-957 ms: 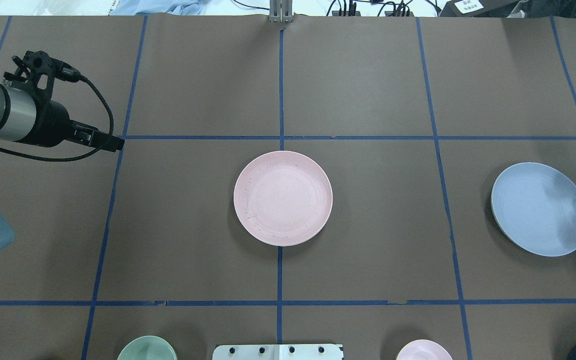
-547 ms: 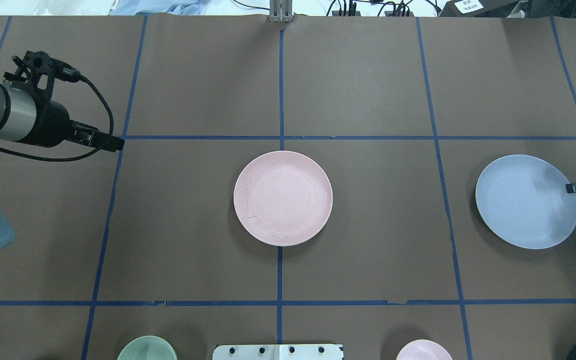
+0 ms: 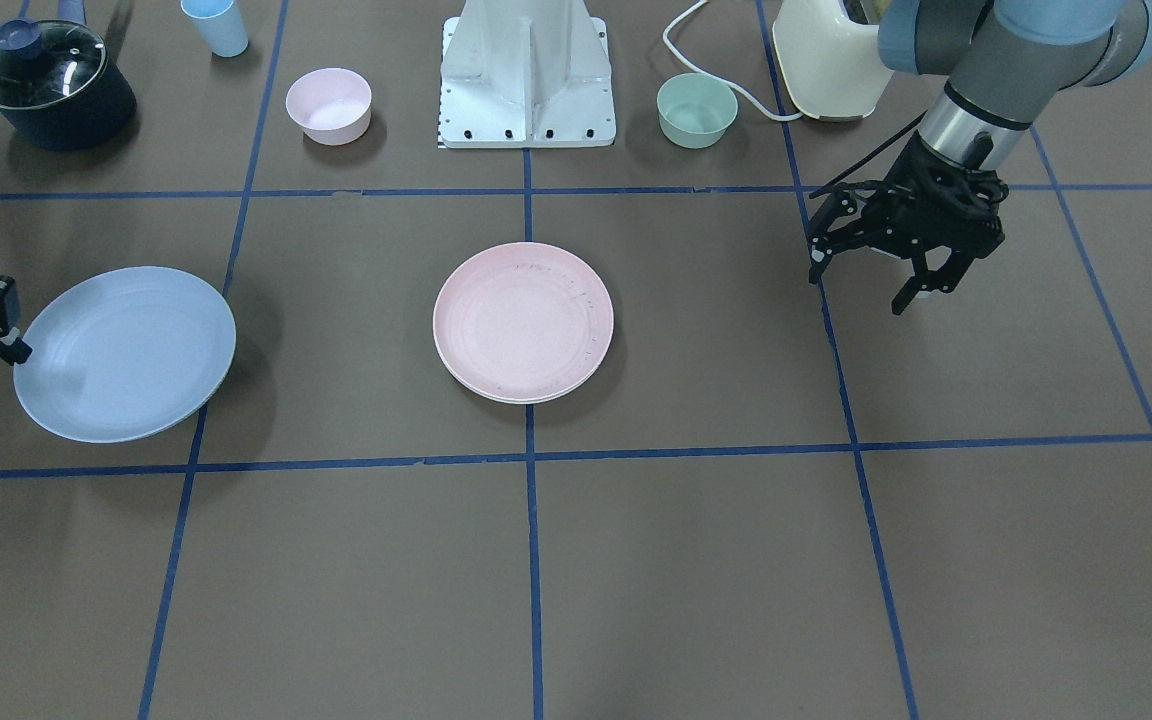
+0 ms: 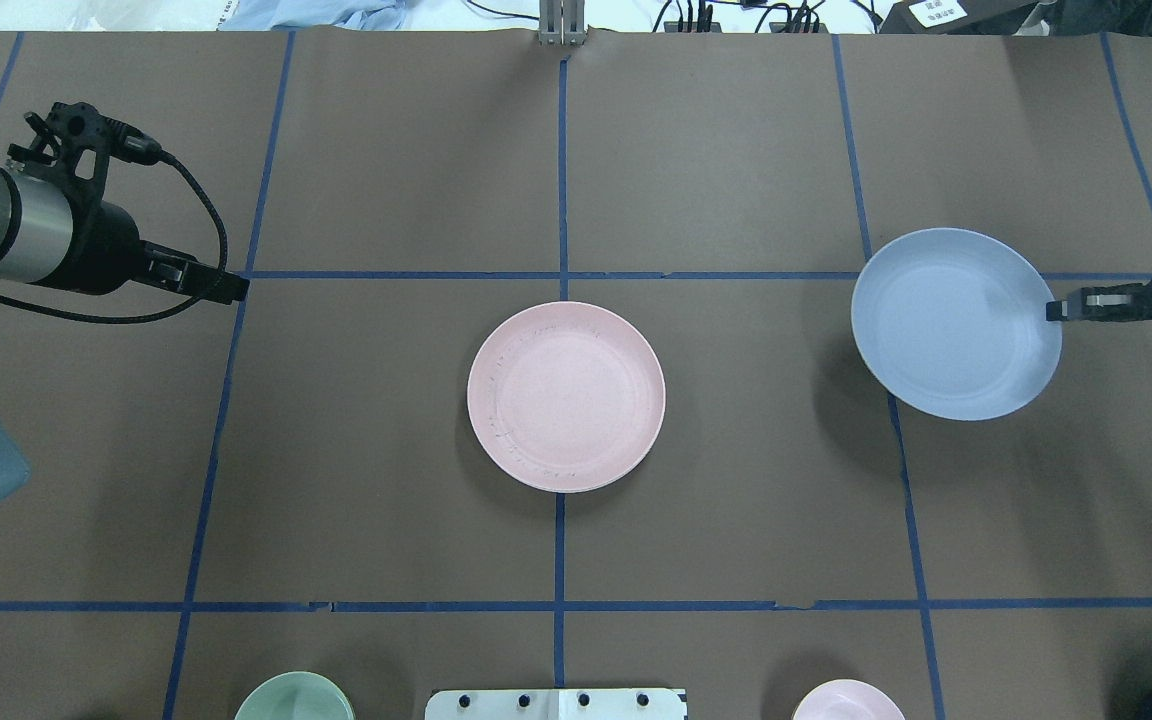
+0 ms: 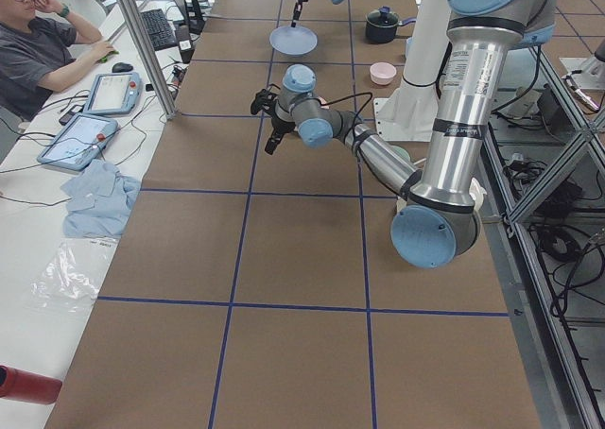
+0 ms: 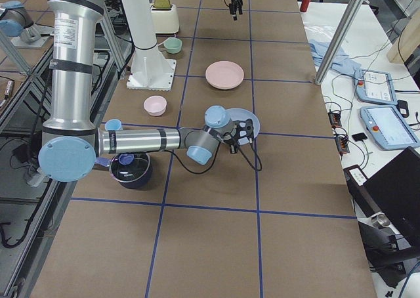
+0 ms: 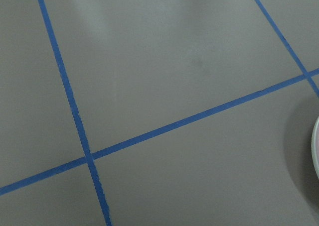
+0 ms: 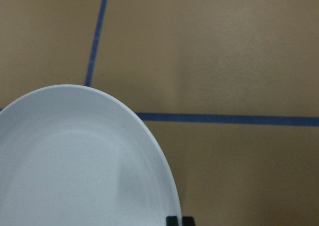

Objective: Stack three plates with pink and blue
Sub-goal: 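Carry the light blue plate over the pink plate and lower it on top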

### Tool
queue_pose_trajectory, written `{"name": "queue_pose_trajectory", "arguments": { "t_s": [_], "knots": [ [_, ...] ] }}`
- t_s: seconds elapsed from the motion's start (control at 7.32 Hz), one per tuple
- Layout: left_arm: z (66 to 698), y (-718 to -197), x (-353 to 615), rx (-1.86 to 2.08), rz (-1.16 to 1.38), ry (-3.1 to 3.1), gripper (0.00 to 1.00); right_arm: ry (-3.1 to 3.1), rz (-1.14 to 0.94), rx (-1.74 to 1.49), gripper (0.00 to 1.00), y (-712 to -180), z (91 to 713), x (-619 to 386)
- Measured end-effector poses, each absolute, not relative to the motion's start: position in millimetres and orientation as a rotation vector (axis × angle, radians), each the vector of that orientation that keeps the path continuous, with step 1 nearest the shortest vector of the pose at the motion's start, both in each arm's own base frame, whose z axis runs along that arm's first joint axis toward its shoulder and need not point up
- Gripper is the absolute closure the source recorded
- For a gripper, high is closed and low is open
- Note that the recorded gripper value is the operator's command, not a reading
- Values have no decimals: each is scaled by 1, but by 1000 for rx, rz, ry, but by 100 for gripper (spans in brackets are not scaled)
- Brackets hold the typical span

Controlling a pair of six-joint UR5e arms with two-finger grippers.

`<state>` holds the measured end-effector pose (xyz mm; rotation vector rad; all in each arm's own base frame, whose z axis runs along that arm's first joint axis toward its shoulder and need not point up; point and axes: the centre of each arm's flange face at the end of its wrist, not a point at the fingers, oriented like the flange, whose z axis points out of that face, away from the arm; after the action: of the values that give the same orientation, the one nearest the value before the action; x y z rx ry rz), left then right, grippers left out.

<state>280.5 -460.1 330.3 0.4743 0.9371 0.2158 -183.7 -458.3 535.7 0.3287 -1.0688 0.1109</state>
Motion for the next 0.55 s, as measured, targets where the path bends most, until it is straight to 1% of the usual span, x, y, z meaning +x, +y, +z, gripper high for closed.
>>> {"name": "queue_pose_trajectory", "arguments": {
  "t_s": [0.27, 0.55],
  "knots": [
    [331, -460, 280, 474, 215, 936, 0, -1202, 148, 306, 100, -479, 456, -239],
    [331, -460, 280, 474, 216, 936, 0, -1282, 171, 296, 100, -467, 377, -320]
  ]
}}
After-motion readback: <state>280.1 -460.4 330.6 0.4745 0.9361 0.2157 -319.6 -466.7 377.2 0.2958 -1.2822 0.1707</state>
